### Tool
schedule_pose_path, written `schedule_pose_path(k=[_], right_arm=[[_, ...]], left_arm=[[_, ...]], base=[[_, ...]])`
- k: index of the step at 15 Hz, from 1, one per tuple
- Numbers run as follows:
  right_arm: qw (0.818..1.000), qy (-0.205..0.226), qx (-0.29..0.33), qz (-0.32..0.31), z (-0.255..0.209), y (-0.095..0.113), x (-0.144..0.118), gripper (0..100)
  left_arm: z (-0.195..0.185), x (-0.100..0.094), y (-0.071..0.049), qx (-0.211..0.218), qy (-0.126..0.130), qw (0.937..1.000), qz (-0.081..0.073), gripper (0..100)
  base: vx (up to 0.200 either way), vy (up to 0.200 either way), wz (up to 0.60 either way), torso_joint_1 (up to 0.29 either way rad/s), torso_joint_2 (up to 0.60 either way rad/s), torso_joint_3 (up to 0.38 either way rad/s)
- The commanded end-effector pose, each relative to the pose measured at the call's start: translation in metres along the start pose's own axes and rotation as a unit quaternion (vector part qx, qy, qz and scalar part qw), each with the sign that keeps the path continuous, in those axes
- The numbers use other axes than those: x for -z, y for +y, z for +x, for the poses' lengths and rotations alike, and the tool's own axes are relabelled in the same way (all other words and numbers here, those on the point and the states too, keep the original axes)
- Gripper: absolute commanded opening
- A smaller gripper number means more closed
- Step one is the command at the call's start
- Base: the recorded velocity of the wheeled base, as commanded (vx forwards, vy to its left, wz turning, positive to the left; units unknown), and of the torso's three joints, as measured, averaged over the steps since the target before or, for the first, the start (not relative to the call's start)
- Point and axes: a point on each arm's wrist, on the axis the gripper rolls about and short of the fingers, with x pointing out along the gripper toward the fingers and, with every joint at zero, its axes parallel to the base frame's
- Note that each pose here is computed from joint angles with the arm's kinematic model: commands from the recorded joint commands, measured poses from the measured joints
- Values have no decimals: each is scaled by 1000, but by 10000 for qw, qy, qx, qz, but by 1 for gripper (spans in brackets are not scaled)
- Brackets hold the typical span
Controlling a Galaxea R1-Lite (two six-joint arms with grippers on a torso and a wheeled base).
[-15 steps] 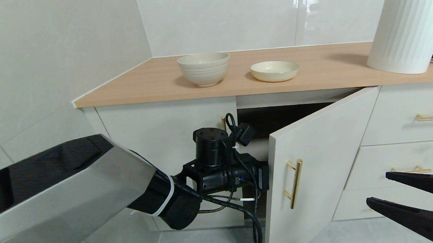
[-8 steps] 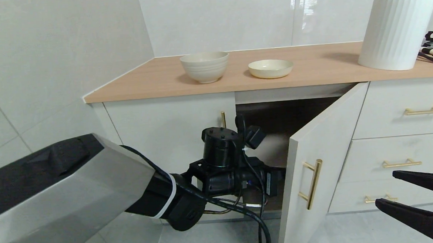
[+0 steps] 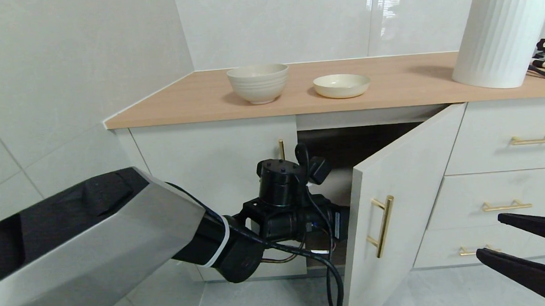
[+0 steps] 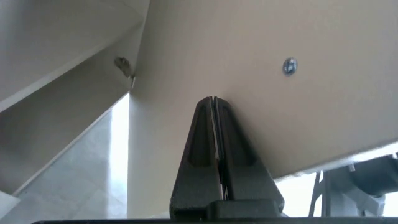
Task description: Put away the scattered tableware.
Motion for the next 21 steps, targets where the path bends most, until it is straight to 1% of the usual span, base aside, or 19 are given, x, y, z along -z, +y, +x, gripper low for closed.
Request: schedule_pose_path(k=[1,2,3,5,6,8,13,15,18,21], right_arm=[[10000,24,-1,5,1,0,0,100],[10000,25,-9,5,1,0,0,100],[10000,32,-8,6,1,0,1,100],[10000,32,-8,6,0,0,1,100],[10000,26,-16,3,0,0,1,100],[10000,4,-26,-2,-1,0,1,100],[9999,-82,-112,-34,-5,3,0,100],[9999,-75,-111,-33,-5,3,0,100],[9999,-67,-110,-31,-5,3,0,100],[9999,-75,-111,-33,-5,3,0,100]], left_arm=[[2,1,-2,9,6,10000,8,0],[3,0,-3,-37,-29,10000,22,0],[5,-1,-6,-31,-51,10000,45,0],[9,-4,-8,7,-100,9999,83,0],[12,-3,-7,-17,-100,9999,82,0],[13,-2,-9,-68,-120,9999,92,0],[17,-2,-18,-71,-151,9998,140,0],[18,-1,-18,-76,-138,9998,134,0],[23,-1,-15,-107,-141,9998,131,0],[23,-3,-16,-112,-150,9997,134,0]], base=[[-200,0,0,2,7,-2],[-200,0,0,2,-2,-2],[0,0,0,0,0,0],[0,0,0,0,0,0],[0,0,0,0,0,0],[0,0,0,0,0,0],[0,0,0,0,0,0],[0,0,0,0,0,0],[-200,0,0,1,-1,4],[0,0,0,0,0,0]])
